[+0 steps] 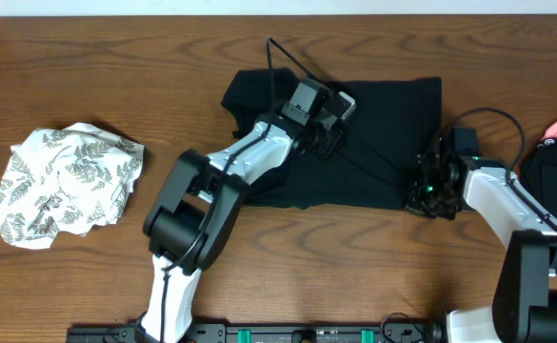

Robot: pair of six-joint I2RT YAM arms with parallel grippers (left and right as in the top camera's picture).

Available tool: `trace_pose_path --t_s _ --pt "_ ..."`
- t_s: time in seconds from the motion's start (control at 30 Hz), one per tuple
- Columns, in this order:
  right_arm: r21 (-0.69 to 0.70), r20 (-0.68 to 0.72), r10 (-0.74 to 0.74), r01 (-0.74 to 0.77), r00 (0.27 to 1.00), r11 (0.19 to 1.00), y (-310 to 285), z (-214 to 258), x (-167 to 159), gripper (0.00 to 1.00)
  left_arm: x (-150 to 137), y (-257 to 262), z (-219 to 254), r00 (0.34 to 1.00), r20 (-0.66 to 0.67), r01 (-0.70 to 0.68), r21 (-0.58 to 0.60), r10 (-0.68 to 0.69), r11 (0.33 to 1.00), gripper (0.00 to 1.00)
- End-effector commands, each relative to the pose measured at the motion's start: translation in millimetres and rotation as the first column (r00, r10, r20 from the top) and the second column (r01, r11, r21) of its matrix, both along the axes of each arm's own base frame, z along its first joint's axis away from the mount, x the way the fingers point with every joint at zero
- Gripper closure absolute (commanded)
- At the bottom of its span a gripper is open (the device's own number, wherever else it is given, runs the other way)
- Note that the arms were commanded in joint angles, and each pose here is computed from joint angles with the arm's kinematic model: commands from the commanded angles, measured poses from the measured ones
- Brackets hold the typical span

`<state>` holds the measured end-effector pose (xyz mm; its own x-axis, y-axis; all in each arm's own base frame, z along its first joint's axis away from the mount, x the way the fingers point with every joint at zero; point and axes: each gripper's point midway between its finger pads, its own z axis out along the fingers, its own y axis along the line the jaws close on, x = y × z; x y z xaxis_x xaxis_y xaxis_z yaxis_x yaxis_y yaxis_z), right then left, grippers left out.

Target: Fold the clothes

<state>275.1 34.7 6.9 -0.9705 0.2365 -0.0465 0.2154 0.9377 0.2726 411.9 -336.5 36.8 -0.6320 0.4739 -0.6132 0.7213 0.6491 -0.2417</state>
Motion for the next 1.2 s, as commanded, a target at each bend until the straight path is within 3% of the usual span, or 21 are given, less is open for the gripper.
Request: trace_pose_path --t_s 0.0,0.17,0.37,0.6,0.8,1.17 --pt "0.027 0.071 0.035 -0.037 0.997 0.999 7.4 6.5 11.8 0.99 1.5 -1.9 40.2 0.999 0.048 -0.005 -0.041 0.007 0.999 0.63" --pt "-0.038 0.14 0.021 -0.016 0.99 0.999 -3.7 6.6 30.0 0.99 1.2 -1.5 41.1 0.999 0.047 -0.005 -0.041 0.007 0.999 0.63" --pt "-0.115 0.097 -0.005 0.016 0.995 0.993 -17.5 -16.1 26.0 0.99 1.8 -1.2 40.5 0.999 0.049 -0.007 -0.038 0.009 0.999 0.63" --pt "-0.085 -0.142 0.021 -0.033 0.99 0.996 -4.0 -53.7 -23.3 0.99 1.8 -0.7 40.3 0.999 0.048 -0.008 -0.037 0.01 0.999 0.63" --pt "-0.087 -0.281 0.12 -0.15 0.952 0.985 2.2 -46.5 -62.8 0.99 1.9 -0.7 40.3 0.999 0.048 -0.008 -0.038 0.01 0.999 0.63" --pt "-0.092 -0.166 0.118 -0.134 0.979 0.987 9.4 -29.2 -42.3 0.99 6.5 -5.7 46.4 0.997 0.076 -0.008 -0.061 0.013 0.998 0.63"
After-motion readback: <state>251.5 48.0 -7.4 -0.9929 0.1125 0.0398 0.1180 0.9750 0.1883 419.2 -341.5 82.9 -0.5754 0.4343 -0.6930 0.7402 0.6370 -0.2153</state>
